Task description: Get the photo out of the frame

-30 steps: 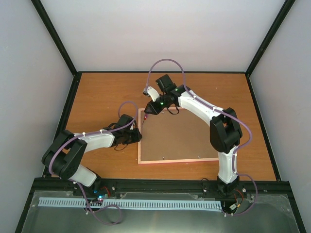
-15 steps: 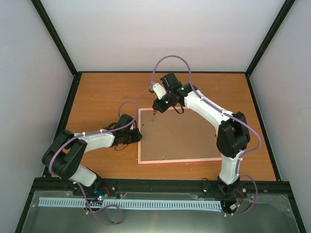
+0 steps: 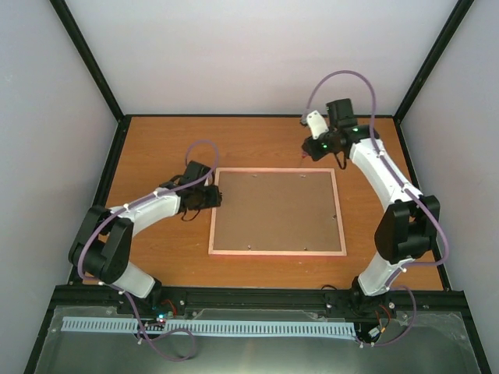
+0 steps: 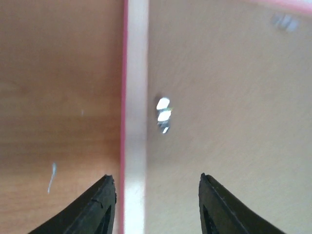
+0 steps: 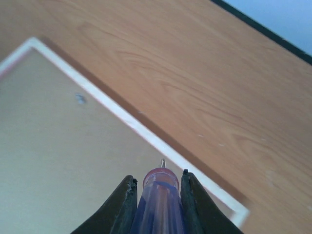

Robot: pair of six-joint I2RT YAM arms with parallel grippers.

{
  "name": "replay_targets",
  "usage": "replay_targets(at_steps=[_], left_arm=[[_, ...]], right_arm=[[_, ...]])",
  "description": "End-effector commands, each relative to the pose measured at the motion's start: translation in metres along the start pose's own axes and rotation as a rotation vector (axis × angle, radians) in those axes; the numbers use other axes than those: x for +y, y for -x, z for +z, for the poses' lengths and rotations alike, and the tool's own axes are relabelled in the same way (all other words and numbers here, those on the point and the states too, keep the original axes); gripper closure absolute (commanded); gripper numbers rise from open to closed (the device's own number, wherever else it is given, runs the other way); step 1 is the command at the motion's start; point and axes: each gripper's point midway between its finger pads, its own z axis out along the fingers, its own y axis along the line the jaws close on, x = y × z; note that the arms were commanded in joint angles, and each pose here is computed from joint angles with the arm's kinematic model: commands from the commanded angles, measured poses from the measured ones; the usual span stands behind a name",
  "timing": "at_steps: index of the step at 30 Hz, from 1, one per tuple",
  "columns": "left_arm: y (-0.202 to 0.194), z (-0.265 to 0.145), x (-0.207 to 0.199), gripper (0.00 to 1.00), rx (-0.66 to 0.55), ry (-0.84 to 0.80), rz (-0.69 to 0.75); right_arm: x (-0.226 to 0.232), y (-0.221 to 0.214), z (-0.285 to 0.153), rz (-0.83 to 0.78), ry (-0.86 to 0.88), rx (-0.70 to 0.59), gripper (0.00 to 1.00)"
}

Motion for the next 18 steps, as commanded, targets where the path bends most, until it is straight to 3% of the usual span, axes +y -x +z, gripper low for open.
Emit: replay_targets(at_steps=[1,4,9,15,18], left_arm=[[0.042,-0.038,-0.016,0.52,-0.099,0.009,0.086],[0.037,-0.059,-0.040,0.53,-0.102,-0.104,0.124],[-0.014,-0.077,-0.081,0.61,-0.030,-0.261,0.226],[-0.114,-0.088,-0.110,0.73,0.222,-0.458,0.346],[-0.157,-0.088,-0.104,0.76,0.359,-0.460,0.350]], right_arm=[[-0.053,-0.005,-0.015,-0.042,-0.099,-0.026,0.97],[-0.081,-0.012,-0.017,-0.031,-0.136,-0.021,0.97],[-0.110,-0.020,-0.008,-0.042,-0.167,0.003,0.97],[-0.122,-0.032,0.012,-0.058,-0.170,0.051,0.97],[-0.122,-0.035,0.019,-0.066,-0.158,0.060,0.97]])
